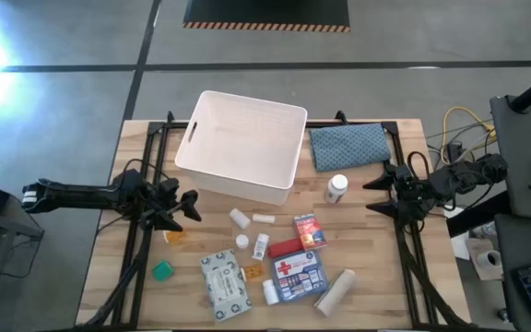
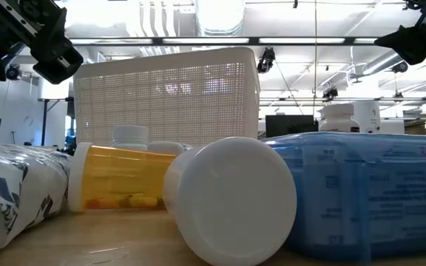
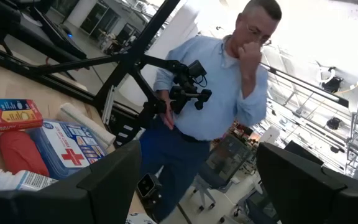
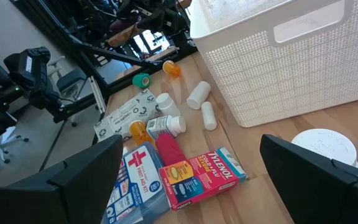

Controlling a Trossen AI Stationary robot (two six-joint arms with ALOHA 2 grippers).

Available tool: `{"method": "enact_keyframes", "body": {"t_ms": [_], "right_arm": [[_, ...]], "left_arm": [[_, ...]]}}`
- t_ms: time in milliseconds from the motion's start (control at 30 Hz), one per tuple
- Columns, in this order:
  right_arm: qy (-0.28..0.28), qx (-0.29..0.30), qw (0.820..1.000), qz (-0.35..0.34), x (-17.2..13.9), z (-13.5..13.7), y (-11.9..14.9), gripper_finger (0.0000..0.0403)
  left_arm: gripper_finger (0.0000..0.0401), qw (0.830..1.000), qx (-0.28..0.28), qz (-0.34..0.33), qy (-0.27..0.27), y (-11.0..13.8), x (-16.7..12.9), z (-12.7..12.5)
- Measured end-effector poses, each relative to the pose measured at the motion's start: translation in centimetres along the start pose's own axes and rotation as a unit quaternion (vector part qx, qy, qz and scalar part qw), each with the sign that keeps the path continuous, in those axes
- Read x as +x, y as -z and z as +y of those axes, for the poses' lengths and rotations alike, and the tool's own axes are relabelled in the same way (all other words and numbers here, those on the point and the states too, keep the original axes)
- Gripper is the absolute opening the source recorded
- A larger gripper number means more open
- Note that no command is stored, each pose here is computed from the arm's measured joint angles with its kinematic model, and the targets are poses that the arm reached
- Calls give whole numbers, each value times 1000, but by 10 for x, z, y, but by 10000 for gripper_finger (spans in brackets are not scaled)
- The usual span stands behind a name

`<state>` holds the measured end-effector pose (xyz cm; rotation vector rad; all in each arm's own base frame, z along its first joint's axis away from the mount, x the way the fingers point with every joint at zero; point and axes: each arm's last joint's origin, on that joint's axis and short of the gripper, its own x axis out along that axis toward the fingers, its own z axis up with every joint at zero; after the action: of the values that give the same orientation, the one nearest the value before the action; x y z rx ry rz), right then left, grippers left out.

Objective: Pick & place medical supplies in basket/bin

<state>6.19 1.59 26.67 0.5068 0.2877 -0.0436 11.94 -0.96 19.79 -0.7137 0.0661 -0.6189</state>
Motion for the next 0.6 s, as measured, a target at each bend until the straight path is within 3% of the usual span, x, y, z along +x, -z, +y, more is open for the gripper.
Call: {"method": "enact_keyframes", "body": {"t_ms": [600], "right_arm": [[0, 0, 1000, 0, 0, 0, 0, 369]], "left_arm": [[297, 1000, 4, 0, 0, 0, 0, 0]]}}
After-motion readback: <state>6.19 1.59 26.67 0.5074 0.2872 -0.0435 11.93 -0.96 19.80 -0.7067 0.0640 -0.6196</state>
